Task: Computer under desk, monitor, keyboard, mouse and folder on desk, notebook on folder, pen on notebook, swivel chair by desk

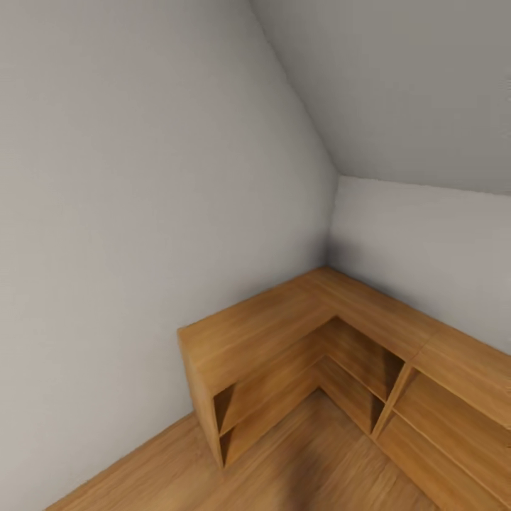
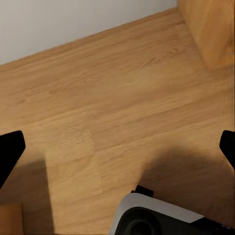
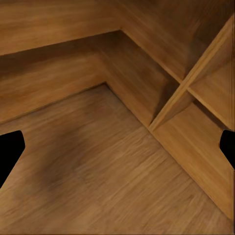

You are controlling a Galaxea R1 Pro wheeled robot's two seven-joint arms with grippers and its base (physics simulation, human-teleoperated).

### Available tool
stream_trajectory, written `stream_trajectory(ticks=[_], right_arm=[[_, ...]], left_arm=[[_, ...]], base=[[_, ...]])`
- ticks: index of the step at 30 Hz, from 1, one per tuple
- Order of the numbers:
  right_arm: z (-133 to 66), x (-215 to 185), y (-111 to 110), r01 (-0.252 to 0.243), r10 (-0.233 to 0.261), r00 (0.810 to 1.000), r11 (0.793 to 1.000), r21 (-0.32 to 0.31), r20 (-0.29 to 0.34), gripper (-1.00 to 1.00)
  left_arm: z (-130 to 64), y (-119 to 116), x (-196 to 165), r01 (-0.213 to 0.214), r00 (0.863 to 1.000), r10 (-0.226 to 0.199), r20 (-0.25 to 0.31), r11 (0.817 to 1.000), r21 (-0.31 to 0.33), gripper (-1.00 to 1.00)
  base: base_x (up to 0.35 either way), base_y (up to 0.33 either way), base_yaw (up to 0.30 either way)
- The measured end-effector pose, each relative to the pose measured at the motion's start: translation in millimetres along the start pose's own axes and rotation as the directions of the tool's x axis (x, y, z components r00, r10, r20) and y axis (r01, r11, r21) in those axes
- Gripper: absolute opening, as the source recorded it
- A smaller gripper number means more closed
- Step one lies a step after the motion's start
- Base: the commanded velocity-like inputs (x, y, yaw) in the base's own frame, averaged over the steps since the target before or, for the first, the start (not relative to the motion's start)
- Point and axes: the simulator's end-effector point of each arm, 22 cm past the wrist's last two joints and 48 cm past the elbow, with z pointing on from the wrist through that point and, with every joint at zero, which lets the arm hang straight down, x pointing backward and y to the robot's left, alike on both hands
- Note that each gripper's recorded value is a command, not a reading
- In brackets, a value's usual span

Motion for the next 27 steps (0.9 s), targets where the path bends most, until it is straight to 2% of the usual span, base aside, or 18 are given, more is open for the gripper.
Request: stream_trajectory(ticks=[13, 27], right_arm=[[0.1, -0.2, 0.0, 0.000, 0.000, 1.000, 1.000, 0.000, 0.000, 1.00], [0.7, -1.8, -0.2, -0.001, 0.001, 1.000, 1.000, 0.001, 0.004, 1.00]], left_arm=[[-0.3, -0.8, 0.5, 0.000, 1.000, 0.000, -0.002, 1.000, 0.001, 1.00], [0.2, -1.2, -0.8, 0.001, 1.000, -0.001, 0.001, 1.000, 0.001, 1.00]], base=[[0.300, 0.000, -0.295], [0.055, 0.000, -0.295]])
